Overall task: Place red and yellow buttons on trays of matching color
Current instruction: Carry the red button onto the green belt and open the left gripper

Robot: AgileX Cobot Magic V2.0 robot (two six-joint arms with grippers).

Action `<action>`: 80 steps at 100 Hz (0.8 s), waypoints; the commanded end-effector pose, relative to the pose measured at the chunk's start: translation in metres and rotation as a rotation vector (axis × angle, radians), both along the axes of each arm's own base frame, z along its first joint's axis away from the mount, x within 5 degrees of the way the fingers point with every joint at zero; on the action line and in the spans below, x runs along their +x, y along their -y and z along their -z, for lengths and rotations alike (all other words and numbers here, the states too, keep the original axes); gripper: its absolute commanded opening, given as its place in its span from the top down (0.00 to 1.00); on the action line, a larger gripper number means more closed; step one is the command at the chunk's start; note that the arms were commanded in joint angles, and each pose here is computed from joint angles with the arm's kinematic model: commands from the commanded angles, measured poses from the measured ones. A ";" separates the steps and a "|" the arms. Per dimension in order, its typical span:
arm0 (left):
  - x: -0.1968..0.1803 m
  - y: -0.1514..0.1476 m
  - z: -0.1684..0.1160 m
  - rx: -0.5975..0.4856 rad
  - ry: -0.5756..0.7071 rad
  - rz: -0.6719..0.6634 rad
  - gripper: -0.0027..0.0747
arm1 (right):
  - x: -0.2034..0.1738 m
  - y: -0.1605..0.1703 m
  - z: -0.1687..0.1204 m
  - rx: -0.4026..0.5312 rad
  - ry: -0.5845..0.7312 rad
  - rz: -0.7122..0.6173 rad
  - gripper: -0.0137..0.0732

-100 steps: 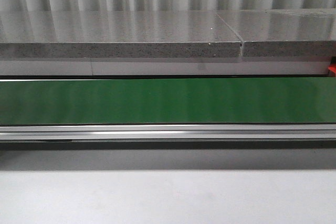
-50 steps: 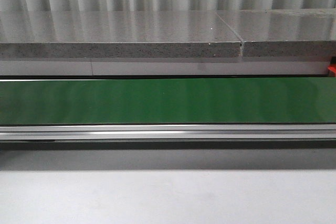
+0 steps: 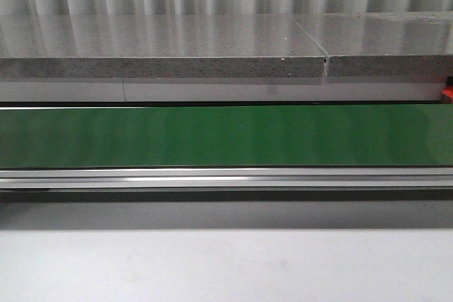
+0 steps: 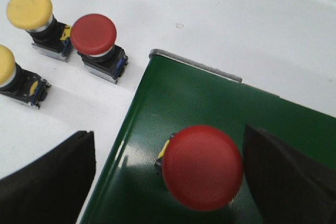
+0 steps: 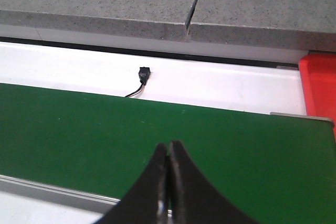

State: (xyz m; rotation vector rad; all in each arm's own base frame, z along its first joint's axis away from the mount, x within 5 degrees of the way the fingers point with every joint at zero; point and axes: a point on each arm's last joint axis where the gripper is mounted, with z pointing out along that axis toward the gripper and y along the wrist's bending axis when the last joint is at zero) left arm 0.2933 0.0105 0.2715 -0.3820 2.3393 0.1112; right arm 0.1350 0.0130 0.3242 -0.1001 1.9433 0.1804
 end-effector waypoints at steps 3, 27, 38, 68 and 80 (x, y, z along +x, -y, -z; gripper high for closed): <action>-0.008 0.003 -0.033 -0.004 0.142 0.028 0.24 | 0.001 0.002 -0.014 0.008 0.082 0.027 0.92; -0.022 -0.008 -0.064 0.069 0.228 0.011 0.24 | 0.001 0.002 -0.014 0.008 0.082 0.027 0.92; -0.022 -0.023 -0.069 0.098 0.220 -0.045 0.24 | 0.001 0.002 -0.014 0.008 0.082 0.027 0.92; -0.019 -0.072 -0.051 0.102 0.155 -0.218 0.24 | 0.001 0.002 -0.014 0.008 0.082 0.027 0.92; -0.011 -0.085 -0.036 0.090 0.108 -0.251 0.24 | 0.001 0.002 -0.014 0.008 0.082 0.027 0.92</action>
